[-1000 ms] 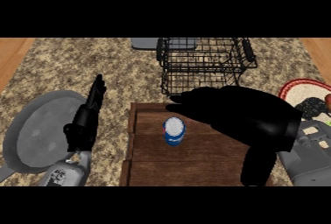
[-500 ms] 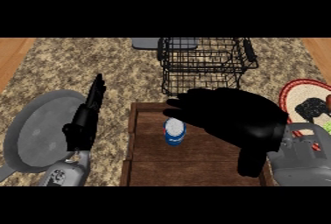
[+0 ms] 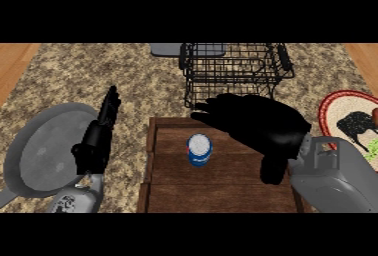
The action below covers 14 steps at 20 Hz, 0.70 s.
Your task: Pick the can from the tray and place it in the tiered basket
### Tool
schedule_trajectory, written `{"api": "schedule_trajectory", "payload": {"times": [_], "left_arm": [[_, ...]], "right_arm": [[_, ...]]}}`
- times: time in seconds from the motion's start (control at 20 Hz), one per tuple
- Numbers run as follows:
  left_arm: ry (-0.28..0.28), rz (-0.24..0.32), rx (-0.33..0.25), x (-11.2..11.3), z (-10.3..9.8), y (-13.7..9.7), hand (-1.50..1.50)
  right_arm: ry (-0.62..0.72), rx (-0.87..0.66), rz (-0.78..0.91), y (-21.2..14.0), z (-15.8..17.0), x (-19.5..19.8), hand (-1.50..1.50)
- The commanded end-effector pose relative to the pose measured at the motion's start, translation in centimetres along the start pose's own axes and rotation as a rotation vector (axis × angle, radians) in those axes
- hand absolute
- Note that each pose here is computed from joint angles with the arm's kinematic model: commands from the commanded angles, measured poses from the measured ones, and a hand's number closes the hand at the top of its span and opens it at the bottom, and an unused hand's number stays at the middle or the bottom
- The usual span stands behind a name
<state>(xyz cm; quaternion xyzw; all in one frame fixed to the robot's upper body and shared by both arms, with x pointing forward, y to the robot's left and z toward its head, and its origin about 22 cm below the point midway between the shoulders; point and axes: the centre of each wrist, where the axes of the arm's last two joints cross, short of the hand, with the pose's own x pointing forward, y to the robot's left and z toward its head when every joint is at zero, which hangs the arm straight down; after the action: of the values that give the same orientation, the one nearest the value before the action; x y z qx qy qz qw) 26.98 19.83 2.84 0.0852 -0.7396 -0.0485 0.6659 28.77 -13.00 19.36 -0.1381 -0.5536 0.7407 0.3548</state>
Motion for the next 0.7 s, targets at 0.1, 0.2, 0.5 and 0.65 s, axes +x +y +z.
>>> {"api": "schedule_trajectory", "payload": {"times": [0.1, 0.2, 0.5, 0.65], "left_arm": [[0.022, 0.013, -0.012, 1.1, -1.0, 0.2, 0.0], [0.001, -0.013, 0.004, 1.2, -1.2, 2.4, 0.0], [0.016, -0.003, 0.006, -0.3, -0.6, -0.1, 0.0], [0.01, 0.004, -0.004, 0.1, 0.8, -0.2, 0.0]], "right_arm": [[0.023, 0.049, -0.037, 2.7, -2.0, -0.8, -1.5], [0.003, 0.034, -0.057, 2.0, -3.1, -1.2, -1.5], [-0.037, 0.054, -0.06, 3.9, -4.5, -2.2, -1.5], [-0.047, 0.052, -0.065, 2.6, -3.1, -0.2, -1.5]]}}
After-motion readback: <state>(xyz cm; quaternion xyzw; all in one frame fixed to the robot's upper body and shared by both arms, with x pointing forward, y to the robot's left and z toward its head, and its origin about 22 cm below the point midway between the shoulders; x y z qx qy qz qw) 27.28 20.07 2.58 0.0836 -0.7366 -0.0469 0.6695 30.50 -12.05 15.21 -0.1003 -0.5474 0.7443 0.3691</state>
